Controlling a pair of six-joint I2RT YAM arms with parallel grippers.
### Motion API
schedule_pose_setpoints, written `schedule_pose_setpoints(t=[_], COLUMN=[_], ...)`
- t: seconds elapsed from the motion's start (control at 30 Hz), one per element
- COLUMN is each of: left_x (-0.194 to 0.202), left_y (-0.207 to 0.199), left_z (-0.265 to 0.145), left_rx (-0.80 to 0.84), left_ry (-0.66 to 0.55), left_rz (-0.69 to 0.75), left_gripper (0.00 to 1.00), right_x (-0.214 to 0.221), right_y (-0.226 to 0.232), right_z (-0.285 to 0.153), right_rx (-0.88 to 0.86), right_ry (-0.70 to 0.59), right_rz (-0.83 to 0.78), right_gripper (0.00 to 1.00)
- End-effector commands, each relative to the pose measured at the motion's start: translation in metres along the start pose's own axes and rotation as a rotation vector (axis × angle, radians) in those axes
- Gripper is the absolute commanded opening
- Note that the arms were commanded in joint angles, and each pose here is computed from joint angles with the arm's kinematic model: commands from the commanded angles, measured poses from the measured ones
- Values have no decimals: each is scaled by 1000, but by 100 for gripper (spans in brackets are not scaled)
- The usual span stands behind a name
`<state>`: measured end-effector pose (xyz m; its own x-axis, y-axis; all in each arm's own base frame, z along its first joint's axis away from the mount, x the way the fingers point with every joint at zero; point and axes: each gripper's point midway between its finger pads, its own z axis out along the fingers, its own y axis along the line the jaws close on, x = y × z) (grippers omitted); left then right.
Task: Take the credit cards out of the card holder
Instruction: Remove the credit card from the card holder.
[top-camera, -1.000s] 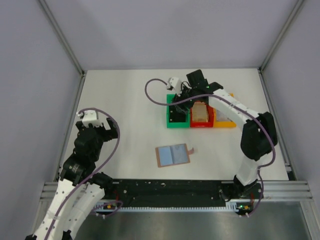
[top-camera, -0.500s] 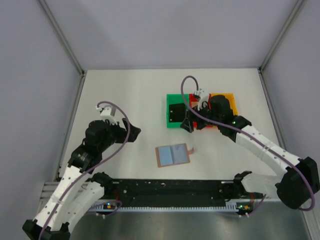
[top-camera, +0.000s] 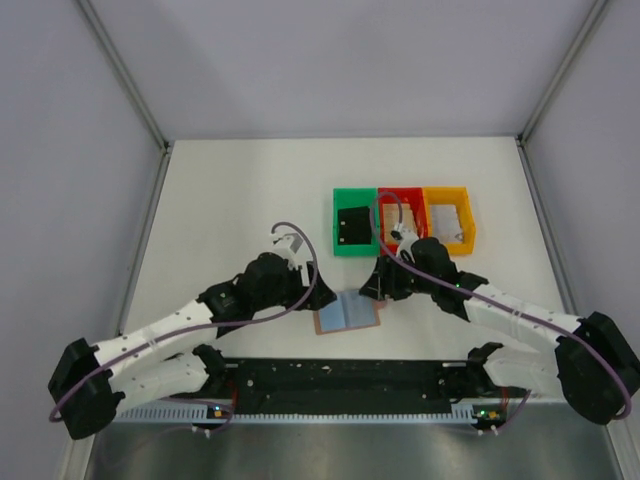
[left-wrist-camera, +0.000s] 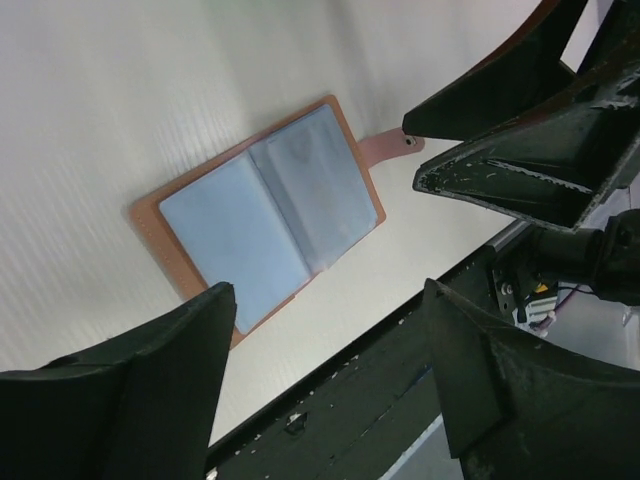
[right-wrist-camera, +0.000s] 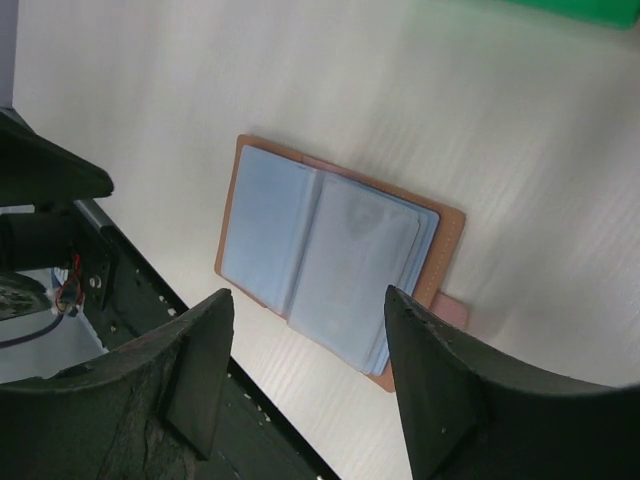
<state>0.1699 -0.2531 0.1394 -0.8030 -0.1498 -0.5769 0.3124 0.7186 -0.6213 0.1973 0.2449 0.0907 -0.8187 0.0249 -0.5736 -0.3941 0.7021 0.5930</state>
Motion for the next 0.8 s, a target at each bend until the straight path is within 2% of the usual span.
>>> schedule_pose_setpoints(t=[0.0,0.1,0.23,0.5,0.57,0.6,0.77], left_x=[-1,14,29,57,61,62,64], left_y=[-6,11,27,50,52,53,59], left_z=[26,39,51,63,64,63,60], left_rx=[18,-33,-72,-121,-125,-128,-150], left_ry=[-34,-2,33,95,107,110,104], left_rz=[-51,-73,-96,-144,-149,-149,-147], left_gripper=[75,67,66,65,61,55,45], right_x=[-12,-4,6,20,24,25,28], right_y=[16,11,2,-7,-10,-12,-18], right_z=[10,16,23,34,37,38,39], right_rx=[-78,-69,-44,-41,-37,-33,-4], right_ry=[-54,-18,14,64,79,83,90], right_rz=[15,19,28,31,30,30,24], right_gripper=[59,54,48,45,44,44,42])
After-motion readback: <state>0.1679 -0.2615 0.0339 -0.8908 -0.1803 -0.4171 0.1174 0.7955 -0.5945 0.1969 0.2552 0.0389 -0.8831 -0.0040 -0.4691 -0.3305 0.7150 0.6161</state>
